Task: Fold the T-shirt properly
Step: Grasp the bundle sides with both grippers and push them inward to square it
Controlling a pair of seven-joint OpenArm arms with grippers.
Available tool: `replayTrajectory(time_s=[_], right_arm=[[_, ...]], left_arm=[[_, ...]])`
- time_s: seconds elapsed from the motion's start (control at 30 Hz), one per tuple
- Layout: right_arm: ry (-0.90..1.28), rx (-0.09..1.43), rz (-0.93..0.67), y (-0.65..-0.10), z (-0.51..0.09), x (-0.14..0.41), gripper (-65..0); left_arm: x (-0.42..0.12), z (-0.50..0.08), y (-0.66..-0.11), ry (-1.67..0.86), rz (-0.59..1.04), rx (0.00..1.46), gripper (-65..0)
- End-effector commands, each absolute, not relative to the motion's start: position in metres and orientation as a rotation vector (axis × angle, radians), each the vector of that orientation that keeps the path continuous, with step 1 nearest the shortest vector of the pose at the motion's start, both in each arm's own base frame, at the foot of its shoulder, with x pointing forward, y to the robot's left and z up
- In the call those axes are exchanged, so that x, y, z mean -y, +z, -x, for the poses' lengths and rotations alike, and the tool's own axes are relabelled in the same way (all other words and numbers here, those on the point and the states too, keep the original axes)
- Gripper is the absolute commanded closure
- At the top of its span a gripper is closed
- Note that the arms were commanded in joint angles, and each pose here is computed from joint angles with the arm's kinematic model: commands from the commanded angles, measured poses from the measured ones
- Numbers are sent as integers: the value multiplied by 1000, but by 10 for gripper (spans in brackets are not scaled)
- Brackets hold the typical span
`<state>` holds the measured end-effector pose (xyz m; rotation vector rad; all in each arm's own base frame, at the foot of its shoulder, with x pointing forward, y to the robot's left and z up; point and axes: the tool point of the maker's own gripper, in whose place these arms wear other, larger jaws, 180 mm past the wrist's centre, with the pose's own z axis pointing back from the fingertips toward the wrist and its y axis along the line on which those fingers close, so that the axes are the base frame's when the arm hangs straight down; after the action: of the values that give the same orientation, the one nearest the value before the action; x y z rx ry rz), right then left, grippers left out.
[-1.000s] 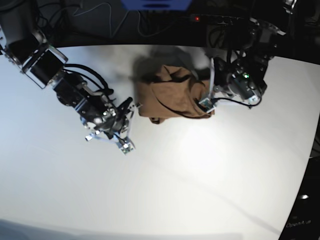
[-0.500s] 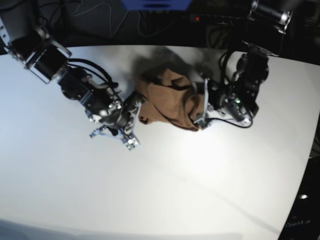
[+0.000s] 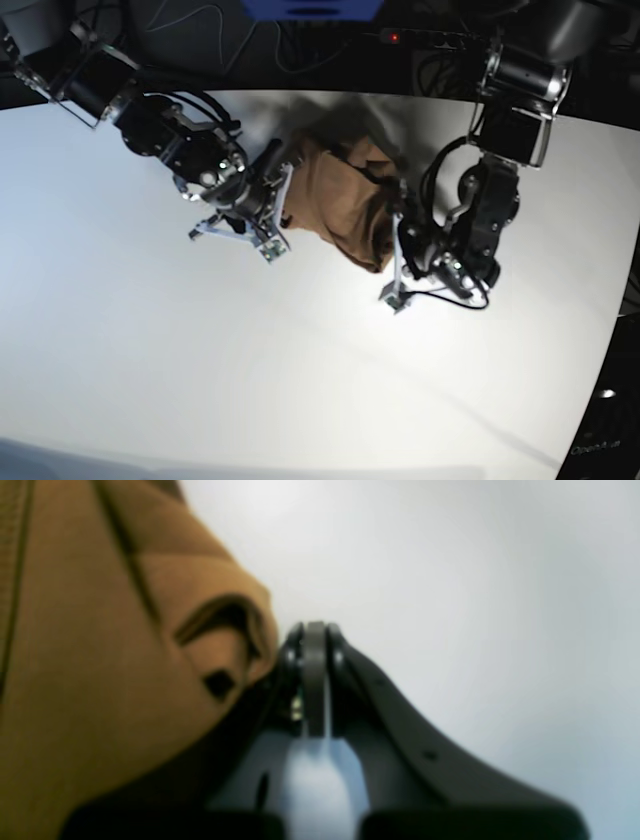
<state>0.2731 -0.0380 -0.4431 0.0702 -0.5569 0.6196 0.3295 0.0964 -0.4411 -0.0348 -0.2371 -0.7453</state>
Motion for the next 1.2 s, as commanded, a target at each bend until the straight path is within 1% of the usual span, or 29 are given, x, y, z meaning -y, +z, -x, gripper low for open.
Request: replayTrajectory(time_s=[0.0, 0.1, 0.27, 0.4, 0.53, 0.6, 0.77, 0.83, 1.0, 1.17], right_arm=[[629, 393, -109, -461, -235, 39, -4], [579, 388, -113, -460, -224, 37, -4], [553, 367, -115, -460, -216, 35, -4], [552, 365, -111, -460, -215, 36, -4], [554, 372, -107, -459, -219, 37, -4], [554, 372, -108, -459, -219, 37, -4], [554, 374, -112, -459, -219, 35, -4], [554, 376, -112, -458, -220, 35, -4], [554, 376, -115, -458, -219, 34, -4], [553, 370, -111, -460, -217, 36, -4]], left_arm=[[-83, -335, -437, -749, 72, 262, -26], [-76, -348, -425, -742, 78, 302, -26], [-93, -386, -391, -689, 42, 383, -26], [-148, -404, -352, -619, -73, 427, -26], [-193, -406, -313, -584, -187, 472, -26], [-198, -395, -318, -592, -201, 464, -26], [-184, -344, -377, -682, -169, 299, -26], [-172, -331, -392, -736, -159, 254, -26], [-155, -308, -411, -803, -133, 201, -26], [-140, -304, -416, -809, -100, 196, -26]])
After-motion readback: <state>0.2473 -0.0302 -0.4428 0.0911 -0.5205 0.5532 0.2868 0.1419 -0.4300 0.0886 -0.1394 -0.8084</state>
